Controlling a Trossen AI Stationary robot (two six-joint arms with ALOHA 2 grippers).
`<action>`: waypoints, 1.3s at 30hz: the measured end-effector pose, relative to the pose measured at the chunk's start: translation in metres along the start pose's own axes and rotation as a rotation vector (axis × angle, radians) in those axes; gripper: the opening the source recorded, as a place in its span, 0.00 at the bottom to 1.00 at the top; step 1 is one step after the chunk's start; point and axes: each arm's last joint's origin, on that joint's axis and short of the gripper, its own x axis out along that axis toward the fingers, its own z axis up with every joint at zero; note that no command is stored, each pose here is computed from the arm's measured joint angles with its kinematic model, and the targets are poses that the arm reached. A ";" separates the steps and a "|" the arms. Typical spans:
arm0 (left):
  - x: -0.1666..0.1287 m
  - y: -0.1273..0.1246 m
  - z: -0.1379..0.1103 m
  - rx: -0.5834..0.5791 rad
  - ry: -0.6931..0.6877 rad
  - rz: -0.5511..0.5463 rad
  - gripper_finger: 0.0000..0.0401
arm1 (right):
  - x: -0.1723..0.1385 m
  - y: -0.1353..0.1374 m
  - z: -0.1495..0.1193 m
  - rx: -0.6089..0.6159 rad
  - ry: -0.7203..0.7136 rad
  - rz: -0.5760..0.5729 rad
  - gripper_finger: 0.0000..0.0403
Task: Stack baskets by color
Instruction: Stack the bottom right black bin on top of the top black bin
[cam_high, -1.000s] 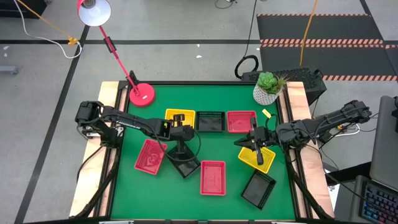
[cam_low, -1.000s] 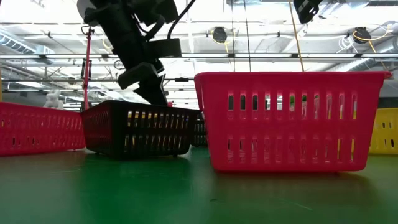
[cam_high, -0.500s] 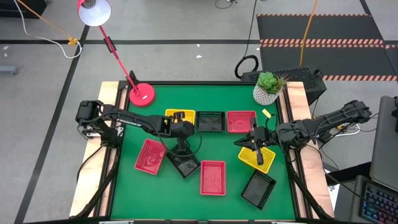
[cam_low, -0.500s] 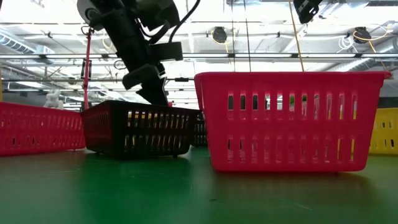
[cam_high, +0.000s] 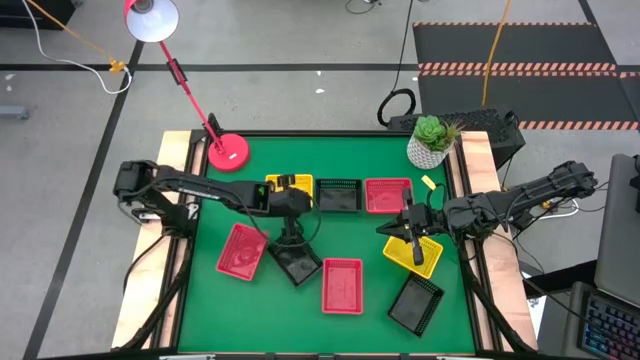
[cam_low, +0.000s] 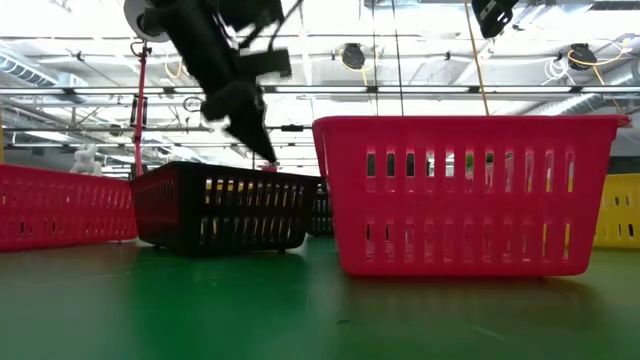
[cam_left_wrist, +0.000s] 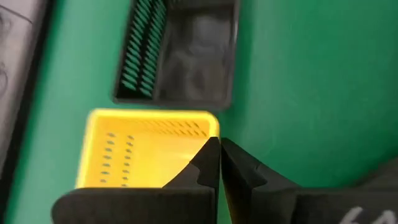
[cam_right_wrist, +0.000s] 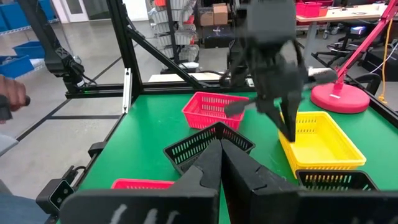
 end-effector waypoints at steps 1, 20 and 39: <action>-0.007 0.001 0.003 -0.003 -0.026 -0.001 0.03 | 0.000 0.000 0.000 0.000 0.000 0.000 0.00; -0.090 -0.006 0.009 0.021 -0.259 -0.057 0.01 | 0.050 0.041 0.056 0.006 0.265 -0.053 0.00; -0.095 -0.028 -0.010 0.087 -0.101 -0.117 0.06 | 0.095 0.093 0.078 0.179 0.715 -0.097 0.00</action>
